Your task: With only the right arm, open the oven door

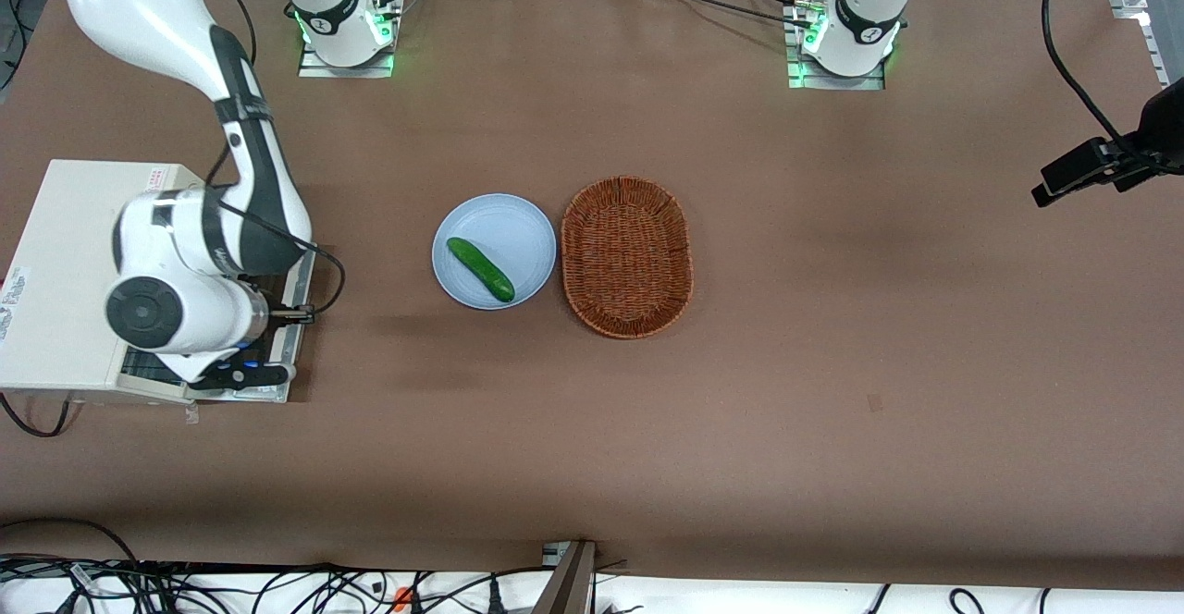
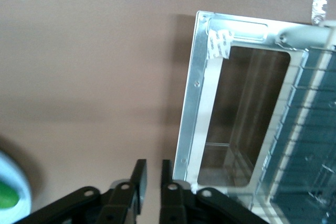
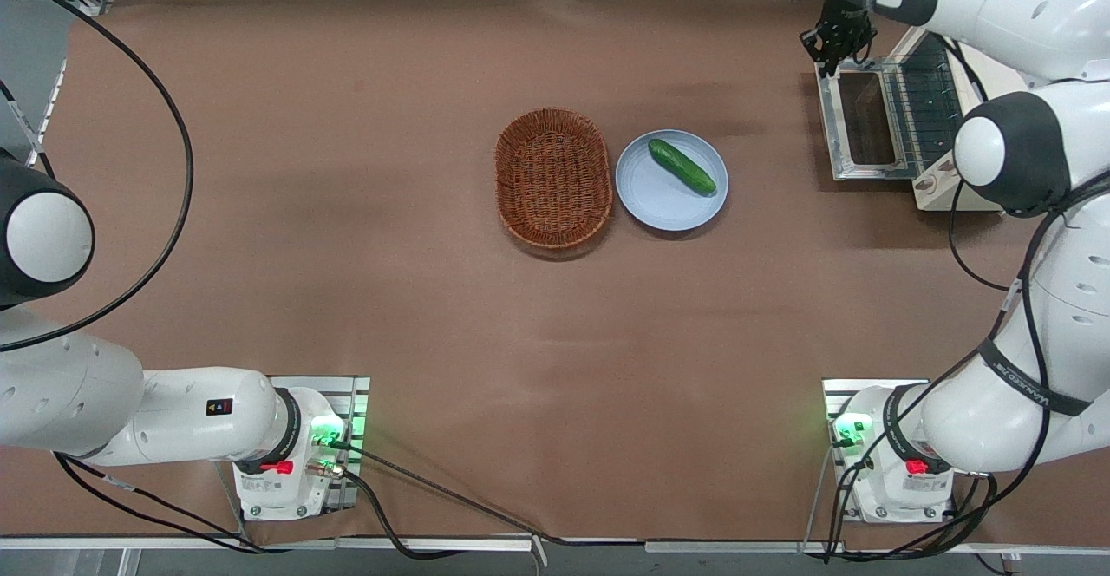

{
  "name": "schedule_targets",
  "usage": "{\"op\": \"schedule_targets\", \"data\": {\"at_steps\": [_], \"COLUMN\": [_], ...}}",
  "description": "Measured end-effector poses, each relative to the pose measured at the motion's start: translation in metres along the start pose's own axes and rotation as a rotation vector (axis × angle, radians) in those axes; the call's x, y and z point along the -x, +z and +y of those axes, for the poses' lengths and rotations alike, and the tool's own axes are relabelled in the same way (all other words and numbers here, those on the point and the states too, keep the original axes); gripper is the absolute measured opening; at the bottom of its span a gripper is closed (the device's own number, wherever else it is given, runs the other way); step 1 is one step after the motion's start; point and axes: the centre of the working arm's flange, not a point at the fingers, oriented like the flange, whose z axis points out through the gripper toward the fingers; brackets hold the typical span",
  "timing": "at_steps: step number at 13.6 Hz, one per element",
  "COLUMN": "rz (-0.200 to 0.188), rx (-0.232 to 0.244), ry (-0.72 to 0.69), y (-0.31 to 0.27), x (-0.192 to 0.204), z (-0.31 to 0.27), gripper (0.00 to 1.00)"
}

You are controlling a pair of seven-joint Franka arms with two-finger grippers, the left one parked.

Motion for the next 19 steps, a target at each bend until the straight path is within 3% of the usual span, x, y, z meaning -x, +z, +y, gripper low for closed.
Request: {"op": "schedule_targets", "data": {"at_steps": [6, 8, 15, 19], "rz": [0.022, 0.03, 0.096, 0.089], "rx": [-0.032, -0.062, -0.11, -0.138], "ry": [0.021, 0.042, 0.09, 0.127], "y": [-0.073, -0.096, -0.199, -0.228], "x": [0.037, 0.051, 0.134, 0.177], "z": [0.039, 0.053, 0.098, 0.13], "gripper": [0.85, 1.0, 1.0, 1.0]}}
